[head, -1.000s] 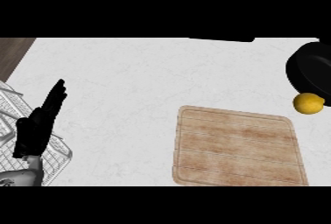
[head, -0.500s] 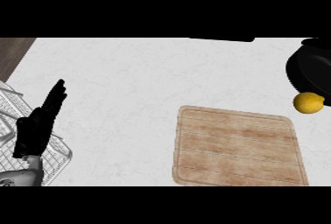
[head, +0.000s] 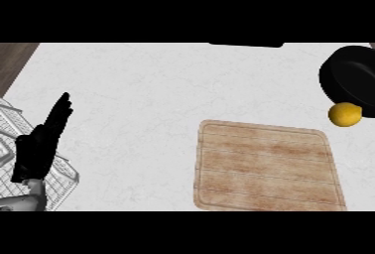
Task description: Pick the lemon from the cutting board and place it in the pot
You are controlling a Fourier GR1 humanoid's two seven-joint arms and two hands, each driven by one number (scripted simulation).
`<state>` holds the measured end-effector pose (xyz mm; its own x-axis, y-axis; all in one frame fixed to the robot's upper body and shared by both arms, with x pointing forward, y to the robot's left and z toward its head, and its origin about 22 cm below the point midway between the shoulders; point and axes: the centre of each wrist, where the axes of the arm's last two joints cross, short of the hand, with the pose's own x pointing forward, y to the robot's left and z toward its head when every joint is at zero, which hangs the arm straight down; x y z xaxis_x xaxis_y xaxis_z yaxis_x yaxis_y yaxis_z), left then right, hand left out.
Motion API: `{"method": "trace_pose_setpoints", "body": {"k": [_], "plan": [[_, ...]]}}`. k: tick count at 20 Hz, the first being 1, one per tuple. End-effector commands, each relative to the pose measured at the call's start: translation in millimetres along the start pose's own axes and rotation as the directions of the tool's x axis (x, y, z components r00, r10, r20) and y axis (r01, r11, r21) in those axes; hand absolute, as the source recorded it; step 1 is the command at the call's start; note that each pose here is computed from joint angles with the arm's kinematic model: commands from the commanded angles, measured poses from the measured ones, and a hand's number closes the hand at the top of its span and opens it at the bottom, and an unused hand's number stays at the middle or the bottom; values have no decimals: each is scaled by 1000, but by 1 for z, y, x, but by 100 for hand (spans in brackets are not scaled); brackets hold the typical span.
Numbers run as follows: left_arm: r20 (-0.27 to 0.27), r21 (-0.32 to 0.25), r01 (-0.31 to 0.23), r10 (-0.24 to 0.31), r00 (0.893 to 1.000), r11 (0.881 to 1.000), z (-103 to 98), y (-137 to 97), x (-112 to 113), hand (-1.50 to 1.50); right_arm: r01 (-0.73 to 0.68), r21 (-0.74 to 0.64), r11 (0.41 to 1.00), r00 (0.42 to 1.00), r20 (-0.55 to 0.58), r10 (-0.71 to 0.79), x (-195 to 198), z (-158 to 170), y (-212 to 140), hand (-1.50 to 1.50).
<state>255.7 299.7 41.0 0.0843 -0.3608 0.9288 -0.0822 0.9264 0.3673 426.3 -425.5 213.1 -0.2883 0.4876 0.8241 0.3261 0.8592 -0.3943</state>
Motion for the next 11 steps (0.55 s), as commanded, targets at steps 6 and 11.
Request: {"method": "trace_pose_setpoints", "body": {"k": [6, 11], "plan": [[-83, 24, 4, -2, 997, 1000, 8, 22, -15, 0, 173, 49, 984, 984, -42, -171, -17, 26, -67, -150], [-68, 40, 8, -5, 998, 999, 17, 19, -24, 0, 216, 28, 976, 976, -46, -215, -37, 54, -103, -150]]}}
